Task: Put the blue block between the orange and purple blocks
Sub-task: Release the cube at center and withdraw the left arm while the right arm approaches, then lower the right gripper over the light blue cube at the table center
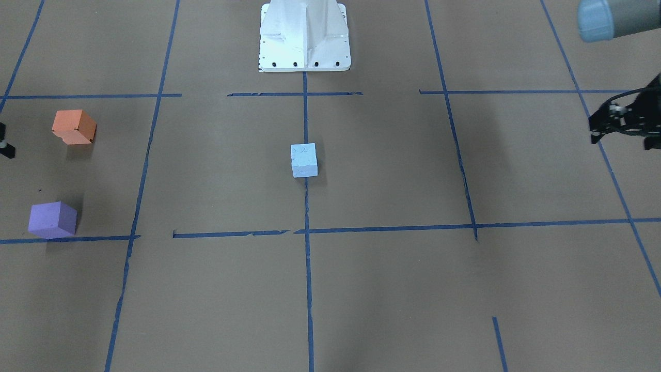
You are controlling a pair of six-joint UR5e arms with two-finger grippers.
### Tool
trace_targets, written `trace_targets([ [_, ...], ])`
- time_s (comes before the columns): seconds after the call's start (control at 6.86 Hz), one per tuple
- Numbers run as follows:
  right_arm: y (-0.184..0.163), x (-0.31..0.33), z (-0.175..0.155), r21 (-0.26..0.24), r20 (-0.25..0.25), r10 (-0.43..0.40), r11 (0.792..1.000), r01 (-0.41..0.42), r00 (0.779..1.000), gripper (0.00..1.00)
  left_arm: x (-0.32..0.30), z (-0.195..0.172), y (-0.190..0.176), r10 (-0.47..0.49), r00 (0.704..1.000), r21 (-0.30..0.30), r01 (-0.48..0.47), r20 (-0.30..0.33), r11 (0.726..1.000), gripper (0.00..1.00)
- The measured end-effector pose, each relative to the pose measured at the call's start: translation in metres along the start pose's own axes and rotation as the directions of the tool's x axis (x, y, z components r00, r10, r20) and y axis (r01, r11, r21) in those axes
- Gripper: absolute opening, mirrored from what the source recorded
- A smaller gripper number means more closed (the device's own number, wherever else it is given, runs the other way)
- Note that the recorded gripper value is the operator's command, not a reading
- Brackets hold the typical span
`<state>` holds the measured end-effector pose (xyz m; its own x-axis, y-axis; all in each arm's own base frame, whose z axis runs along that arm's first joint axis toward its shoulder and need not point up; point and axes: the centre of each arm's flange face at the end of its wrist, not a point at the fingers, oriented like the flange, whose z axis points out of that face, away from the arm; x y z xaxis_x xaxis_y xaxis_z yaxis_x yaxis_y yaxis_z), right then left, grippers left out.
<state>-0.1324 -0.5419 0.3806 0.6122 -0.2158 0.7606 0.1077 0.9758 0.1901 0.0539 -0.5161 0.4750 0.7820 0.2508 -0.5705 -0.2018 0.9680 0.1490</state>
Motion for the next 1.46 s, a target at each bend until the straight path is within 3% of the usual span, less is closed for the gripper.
trace_targets([
  [0.29,-0.019,-0.143,0.044,-0.02,0.005,0.074,0.997,-0.074,0.997,1.0,-0.095,0.016,0.074,-0.032,0.998,-0.021,0.031,-0.047,0.999,1.0],
  [0.58,-0.01,-0.264,0.08,-0.015,0.003,0.134,0.991,-0.134,0.991,0.99,-0.151,0.043,0.148,-0.06,0.995,-0.019,0.059,-0.077,0.998,1.0],
  [1.17,-0.025,-0.452,0.168,0.021,-0.074,0.214,0.977,-0.213,0.974,0.99,-0.163,0.052,0.168,-0.106,0.99,-0.01,0.106,-0.095,0.994,1.0],
  [1.46,-0.026,-0.48,0.205,0.029,-0.086,0.213,0.977,-0.211,0.973,0.99,-0.16,0.051,0.167,-0.117,0.985,-0.004,0.117,-0.127,0.993,1.0],
])
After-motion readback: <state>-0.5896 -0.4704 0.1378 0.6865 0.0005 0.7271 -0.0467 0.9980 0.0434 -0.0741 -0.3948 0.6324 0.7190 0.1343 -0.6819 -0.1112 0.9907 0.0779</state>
